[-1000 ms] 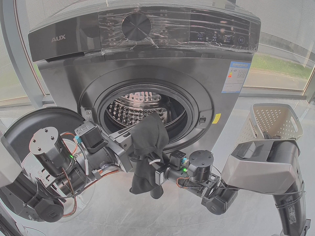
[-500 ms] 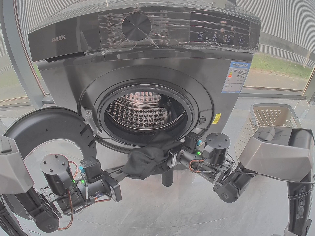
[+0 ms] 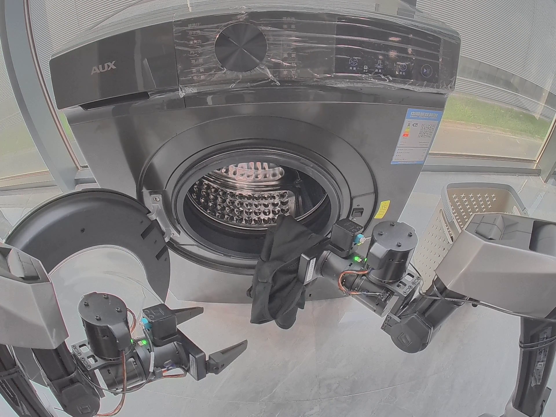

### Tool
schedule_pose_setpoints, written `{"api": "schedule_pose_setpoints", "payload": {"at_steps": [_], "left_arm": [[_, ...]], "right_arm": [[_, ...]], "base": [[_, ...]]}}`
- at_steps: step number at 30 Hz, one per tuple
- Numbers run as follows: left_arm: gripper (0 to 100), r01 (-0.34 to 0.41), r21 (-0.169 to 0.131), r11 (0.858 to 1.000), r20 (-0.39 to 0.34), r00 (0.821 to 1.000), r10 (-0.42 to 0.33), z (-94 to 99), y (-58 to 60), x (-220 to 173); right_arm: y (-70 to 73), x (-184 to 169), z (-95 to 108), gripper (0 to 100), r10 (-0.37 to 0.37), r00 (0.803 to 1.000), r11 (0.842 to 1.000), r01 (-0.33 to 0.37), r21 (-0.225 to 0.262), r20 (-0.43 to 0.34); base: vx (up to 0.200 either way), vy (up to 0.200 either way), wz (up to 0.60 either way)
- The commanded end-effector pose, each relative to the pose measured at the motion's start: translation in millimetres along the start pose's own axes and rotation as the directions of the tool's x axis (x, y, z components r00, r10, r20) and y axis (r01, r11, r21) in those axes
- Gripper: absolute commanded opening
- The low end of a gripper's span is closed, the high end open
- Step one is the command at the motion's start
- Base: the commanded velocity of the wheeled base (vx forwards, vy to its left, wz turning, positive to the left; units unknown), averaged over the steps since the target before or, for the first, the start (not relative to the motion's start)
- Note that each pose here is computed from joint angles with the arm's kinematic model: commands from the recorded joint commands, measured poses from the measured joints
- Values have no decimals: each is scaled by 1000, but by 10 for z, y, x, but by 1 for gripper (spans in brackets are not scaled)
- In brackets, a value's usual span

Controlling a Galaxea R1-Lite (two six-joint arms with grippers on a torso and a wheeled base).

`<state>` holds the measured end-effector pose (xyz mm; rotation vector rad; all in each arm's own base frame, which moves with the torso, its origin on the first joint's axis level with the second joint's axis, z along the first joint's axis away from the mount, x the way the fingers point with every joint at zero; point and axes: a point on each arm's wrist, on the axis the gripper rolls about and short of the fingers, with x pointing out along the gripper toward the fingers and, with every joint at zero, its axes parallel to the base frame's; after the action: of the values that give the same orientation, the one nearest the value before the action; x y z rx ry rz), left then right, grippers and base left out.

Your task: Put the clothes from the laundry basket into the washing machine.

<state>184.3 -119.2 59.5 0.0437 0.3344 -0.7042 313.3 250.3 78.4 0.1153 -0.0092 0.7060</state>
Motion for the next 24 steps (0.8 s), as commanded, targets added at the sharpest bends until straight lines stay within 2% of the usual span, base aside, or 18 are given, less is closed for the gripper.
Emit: {"api": "schedule_pose_setpoints", "payload": {"at_steps": [1, 6, 9, 11, 16, 24], "left_arm": [[100, 16, 8, 1000, -49, 999, -15, -86, -31, -72], [100, 15, 12, 1000, -13, 1000, -15, -24, -26, -7], [100, 5, 8, 1000, 32, 999, -5, 57, -2, 90], [100, -5, 9, 1000, 89, 996, 5, 166, 37, 186], [100, -38, -25, 999, 183, 982, 42, 359, 146, 319], [100, -59, -32, 998, 193, 979, 64, 363, 235, 521]], "right_arm": [[-29, -1, 38, 0, -7, 1000, 1000, 7, -1, 12], [6, -13, 13, 0, 3, 1000, 1000, -3, 0, 3], [50, -18, 16, 0, 15, 1000, 1000, -15, 0, 8], [118, -22, 23, 0, 32, 999, 999, -32, 1, 12], [185, -68, 10, 0, 51, 999, 999, -51, 0, 1], [241, -89, 8, 0, 74, 997, 997, -74, -1, 3]], "base": [[0, 0, 0], [0, 0, 0], [0, 0, 0], [0, 0, 0], [0, 0, 0], [0, 0, 0]]}}
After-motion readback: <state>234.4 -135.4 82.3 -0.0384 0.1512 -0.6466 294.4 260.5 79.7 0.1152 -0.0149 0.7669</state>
